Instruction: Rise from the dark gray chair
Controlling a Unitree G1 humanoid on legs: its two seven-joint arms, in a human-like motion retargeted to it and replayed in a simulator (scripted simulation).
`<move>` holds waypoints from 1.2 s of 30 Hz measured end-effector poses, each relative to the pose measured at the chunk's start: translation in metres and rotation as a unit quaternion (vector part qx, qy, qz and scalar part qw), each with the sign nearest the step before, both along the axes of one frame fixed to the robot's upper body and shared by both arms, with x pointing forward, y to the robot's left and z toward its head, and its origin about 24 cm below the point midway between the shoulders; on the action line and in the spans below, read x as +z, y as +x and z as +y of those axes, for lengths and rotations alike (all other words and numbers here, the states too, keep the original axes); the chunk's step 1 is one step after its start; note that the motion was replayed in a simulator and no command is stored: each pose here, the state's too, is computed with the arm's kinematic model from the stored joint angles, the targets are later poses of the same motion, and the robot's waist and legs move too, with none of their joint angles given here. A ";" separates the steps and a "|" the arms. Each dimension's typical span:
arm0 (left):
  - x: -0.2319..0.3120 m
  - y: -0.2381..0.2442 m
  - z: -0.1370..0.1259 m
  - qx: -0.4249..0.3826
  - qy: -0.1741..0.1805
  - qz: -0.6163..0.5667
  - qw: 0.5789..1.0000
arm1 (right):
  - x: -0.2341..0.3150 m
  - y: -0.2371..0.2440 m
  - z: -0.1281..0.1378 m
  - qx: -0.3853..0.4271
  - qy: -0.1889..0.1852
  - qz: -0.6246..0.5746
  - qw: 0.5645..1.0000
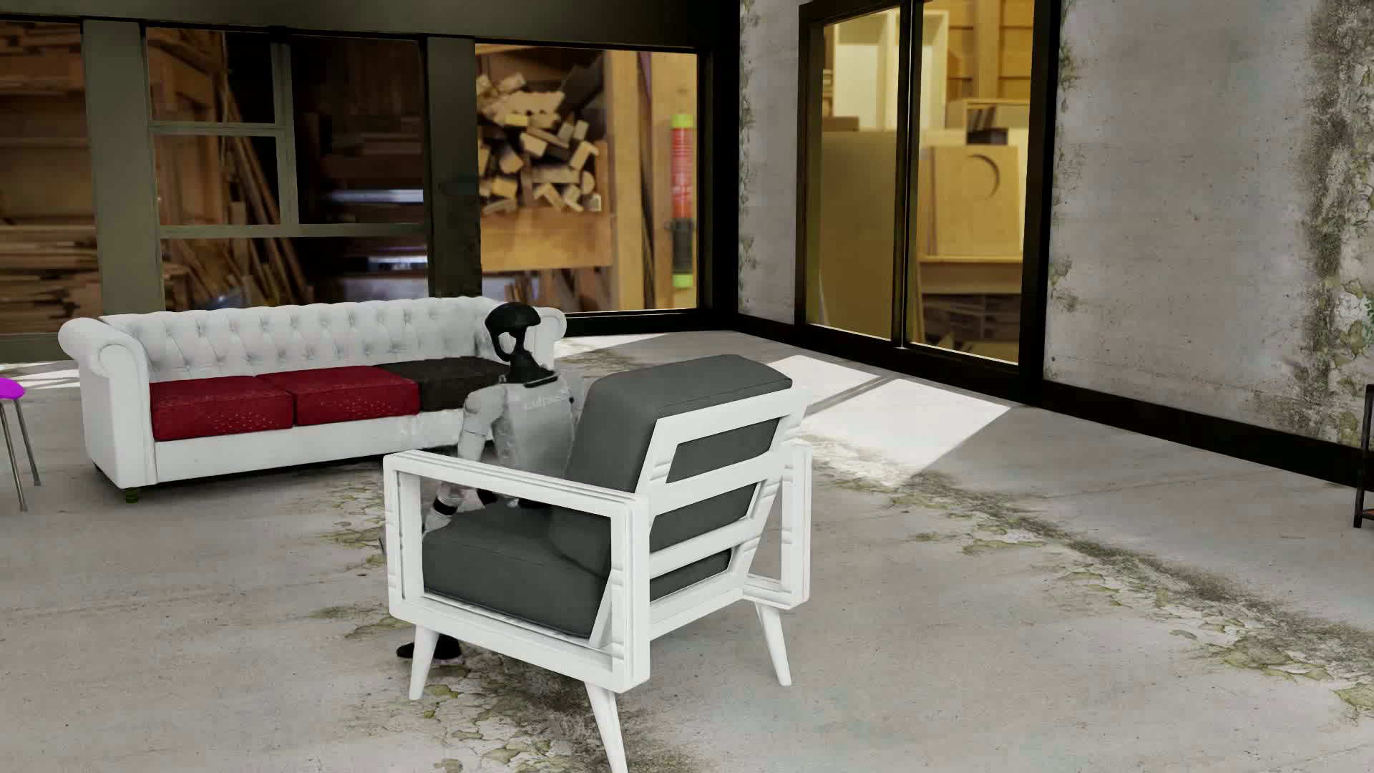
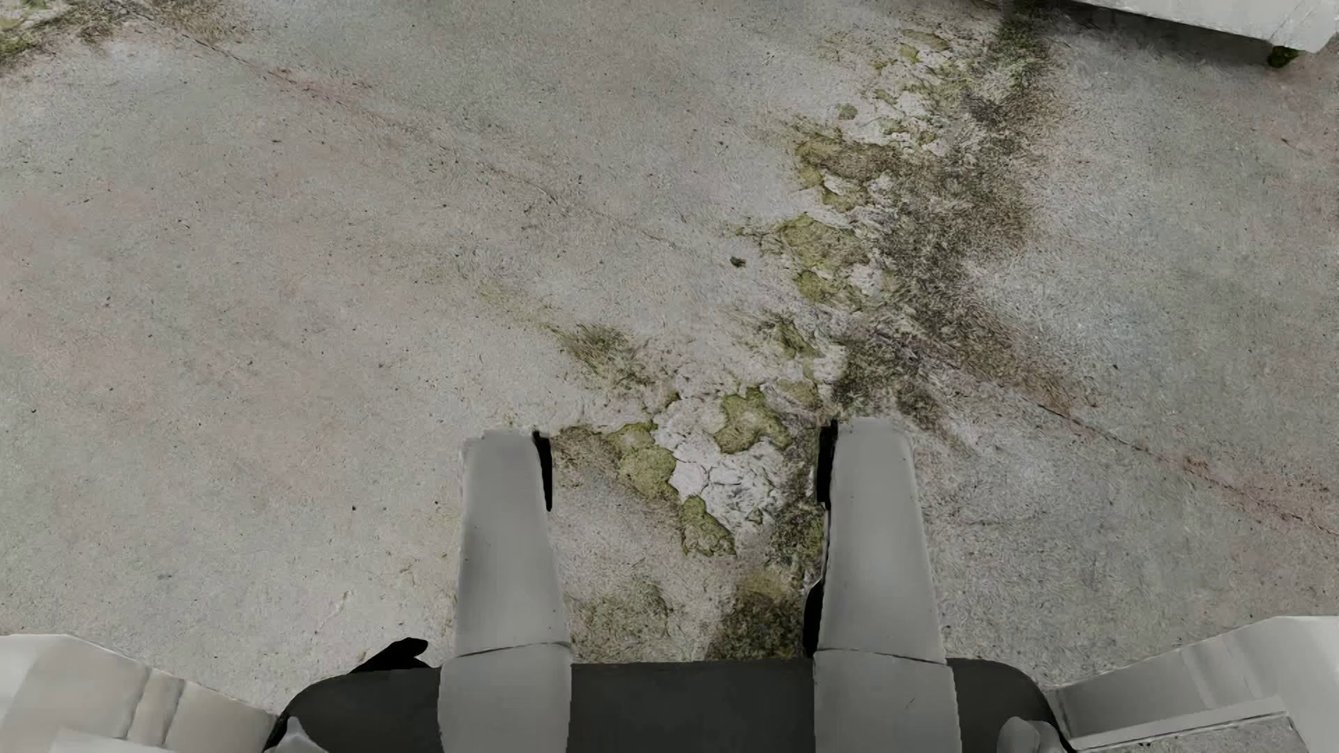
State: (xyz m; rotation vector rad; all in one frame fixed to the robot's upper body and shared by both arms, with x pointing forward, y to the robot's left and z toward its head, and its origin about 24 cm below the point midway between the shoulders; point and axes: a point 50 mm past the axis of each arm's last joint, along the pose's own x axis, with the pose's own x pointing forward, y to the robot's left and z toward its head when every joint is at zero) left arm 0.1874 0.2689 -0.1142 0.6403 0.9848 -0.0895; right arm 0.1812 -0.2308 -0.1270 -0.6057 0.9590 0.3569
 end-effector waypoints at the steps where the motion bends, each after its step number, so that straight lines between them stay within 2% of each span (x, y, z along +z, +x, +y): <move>1: -0.011 -0.022 0.002 -0.027 -0.014 0.062 0.998 | -0.009 -0.017 0.007 0.043 0.010 0.044 0.998; 2: -0.019 -0.043 0.001 -0.051 -0.027 0.101 0.993 | -0.016 -0.033 0.011 0.047 0.022 0.070 0.996; 5: -0.033 -0.091 -0.001 -0.015 -0.053 0.134 0.989 | -0.024 -0.061 0.002 -0.076 0.031 0.064 0.995; 8: -0.035 -0.103 -0.008 0.013 -0.080 0.117 0.990 | -0.013 -0.047 -0.004 -0.061 0.038 0.016 0.997; 9: -0.032 -0.097 -0.007 0.024 -0.083 0.096 0.992 | -0.008 -0.041 -0.008 -0.080 0.038 -0.009 0.996; 11: -0.008 -0.062 0.002 0.029 -0.050 -0.022 0.998 | 0.016 -0.016 -0.020 -0.141 0.034 -0.122 0.982; 13: 0.037 -0.013 0.000 0.018 -0.024 -0.181 0.983 | 0.065 0.022 -0.025 -0.162 0.042 -0.276 0.946; 14: 0.067 0.012 -0.008 -0.011 -0.007 -0.271 0.962 | 0.097 0.041 -0.023 -0.150 0.045 -0.361 0.920; 17: 0.162 0.073 -0.050 -0.135 0.029 -0.501 0.854 | 0.203 0.084 0.001 -0.062 0.064 -0.584 0.807; 19: 0.207 0.093 -0.090 -0.306 0.036 -0.543 0.782 | 0.256 0.100 0.037 0.127 0.069 -0.629 0.764; 21: 0.232 0.100 -0.138 -0.524 0.044 -0.497 0.691 | 0.290 0.104 0.088 0.365 0.058 -0.601 0.708; 22: 0.238 0.101 -0.158 -0.618 0.063 -0.444 0.646 | 0.297 0.106 0.114 0.470 0.041 -0.554 0.686; 23: 0.251 0.102 -0.172 -0.625 0.067 -0.493 0.601 | 0.315 0.105 0.130 0.487 0.053 -0.593 0.639; 25: 0.275 0.098 -0.185 -0.657 0.079 -0.510 0.550 | 0.343 0.098 0.148 0.535 0.044 -0.608 0.585; 26: 0.284 0.093 -0.190 -0.664 0.079 -0.528 0.523 | 0.353 0.093 0.155 0.541 0.053 -0.626 0.559; 30: 0.313 0.078 -0.194 -0.658 0.066 -0.591 0.461 | 0.381 0.070 0.164 0.547 0.084 -0.675 0.487; 33: 0.316 0.077 -0.196 -0.657 0.062 -0.601 0.451 | 0.384 0.068 0.166 0.547 0.088 -0.683 0.476; 36: 0.299 0.093 -0.192 -0.646 0.077 -0.578 0.492 | 0.367 0.091 0.161 0.523 0.062 -0.670 0.523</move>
